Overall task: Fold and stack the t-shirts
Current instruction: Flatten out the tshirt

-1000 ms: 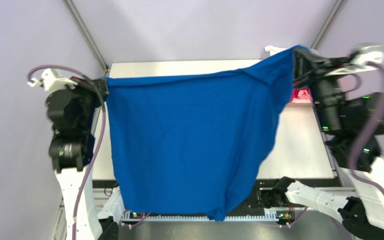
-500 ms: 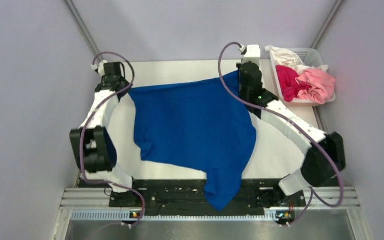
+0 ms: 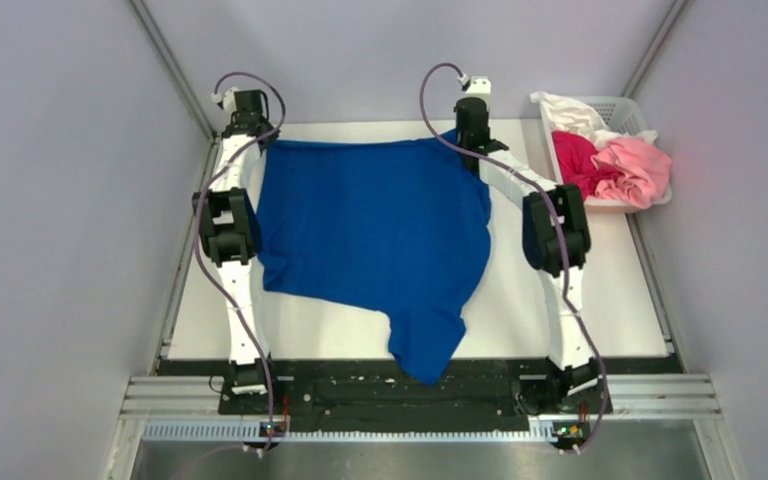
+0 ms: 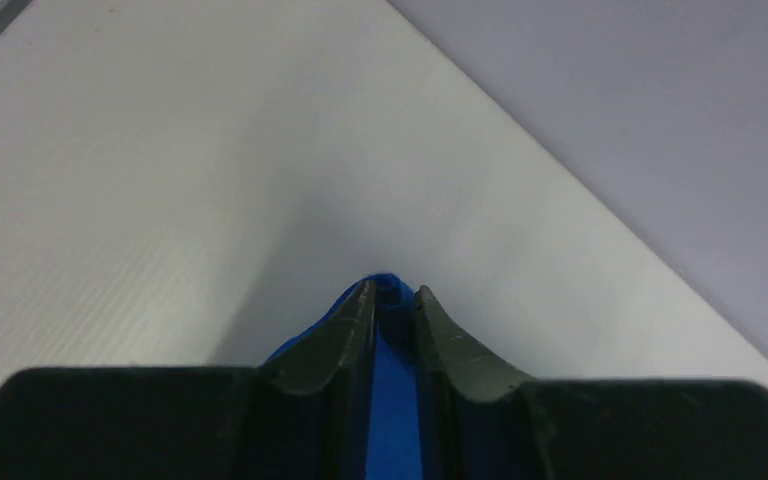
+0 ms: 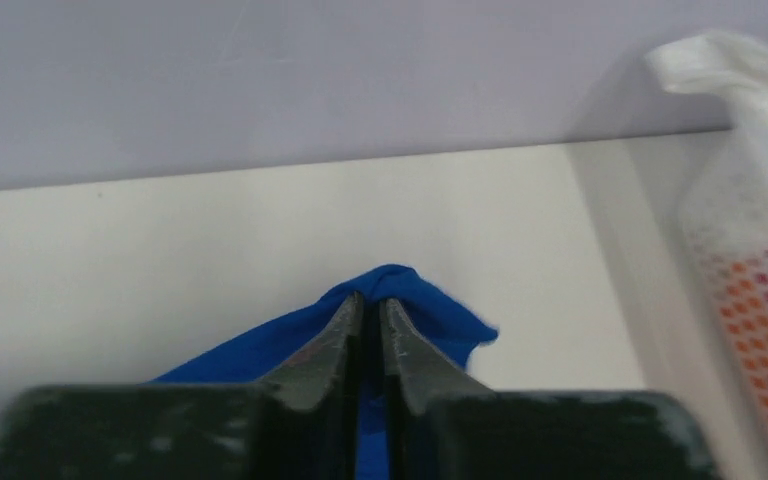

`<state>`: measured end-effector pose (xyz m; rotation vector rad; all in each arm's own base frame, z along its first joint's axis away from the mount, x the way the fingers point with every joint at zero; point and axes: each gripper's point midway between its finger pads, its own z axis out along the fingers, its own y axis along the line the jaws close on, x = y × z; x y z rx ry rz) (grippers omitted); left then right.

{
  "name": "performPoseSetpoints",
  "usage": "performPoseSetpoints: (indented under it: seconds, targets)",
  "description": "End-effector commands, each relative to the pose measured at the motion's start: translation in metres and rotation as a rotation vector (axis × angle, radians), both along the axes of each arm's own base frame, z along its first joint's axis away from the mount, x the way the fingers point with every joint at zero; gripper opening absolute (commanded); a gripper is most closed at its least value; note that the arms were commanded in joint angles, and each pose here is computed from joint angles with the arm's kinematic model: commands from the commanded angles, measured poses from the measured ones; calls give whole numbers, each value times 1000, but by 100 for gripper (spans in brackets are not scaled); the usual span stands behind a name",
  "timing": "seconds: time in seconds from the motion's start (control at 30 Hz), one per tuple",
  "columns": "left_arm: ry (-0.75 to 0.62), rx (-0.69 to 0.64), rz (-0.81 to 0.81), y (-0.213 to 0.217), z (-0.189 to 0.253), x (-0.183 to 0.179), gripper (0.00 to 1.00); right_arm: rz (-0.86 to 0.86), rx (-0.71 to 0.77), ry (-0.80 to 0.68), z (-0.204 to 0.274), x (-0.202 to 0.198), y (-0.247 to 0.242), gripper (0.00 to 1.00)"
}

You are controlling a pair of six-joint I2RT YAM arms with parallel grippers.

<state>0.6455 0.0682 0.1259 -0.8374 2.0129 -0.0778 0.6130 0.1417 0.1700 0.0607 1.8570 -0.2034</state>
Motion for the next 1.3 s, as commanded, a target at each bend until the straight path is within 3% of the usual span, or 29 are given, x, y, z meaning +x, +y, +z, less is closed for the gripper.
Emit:
performPoseSetpoints:
  seconds: [0.0, 0.03, 0.07, 0.1, 0.13, 0.27, 0.33, 0.43, 0.63, 0.8, 0.9, 1.1, 1.27]
  targets:
    - [-77, -32, 44, 7, 15, 29, 47, 52, 170, -91, 8, 71, 4, 20]
    - [-94, -60, 14, 0, 20, 31, 84, 67, 199, -91, 6, 82, 6, 44]
    - [-106, -69, -8, -4, 25, 31, 95, 83, 225, -70, 3, 88, 8, 73]
    - [-119, -66, -20, -7, 34, 29, 98, 98, 245, -52, 6, 90, 9, 93]
    - [-114, -58, -21, -7, 40, 23, 98, 117, 255, -25, 8, 87, 13, 98]
    - [-88, -52, -40, -12, 75, -14, 99, 155, 274, 21, 32, 47, 12, 99]
    - [-53, -53, -74, -24, 85, -39, 99, 157, 304, -1, 66, 11, 4, 99]
    - [33, -26, -130, -46, 88, -86, 98, 128, 384, 63, 53, -54, -6, 99]
    - [255, 8, -287, -117, 37, -193, 99, 151, 580, 259, -2, -185, -7, 98]
    - [339, -160, -503, -181, -7, -235, 99, 70, 658, 390, -49, -245, -16, 94]
    - [436, -148, -446, -171, -39, -249, 99, 23, 659, 423, -66, -256, -22, 89]
    - [558, 54, -258, -109, -73, -270, 99, -129, 605, 442, -87, -246, -43, 81]
    - [625, 22, -45, -44, -92, -289, 99, -123, 601, 531, -112, -247, -36, 75]
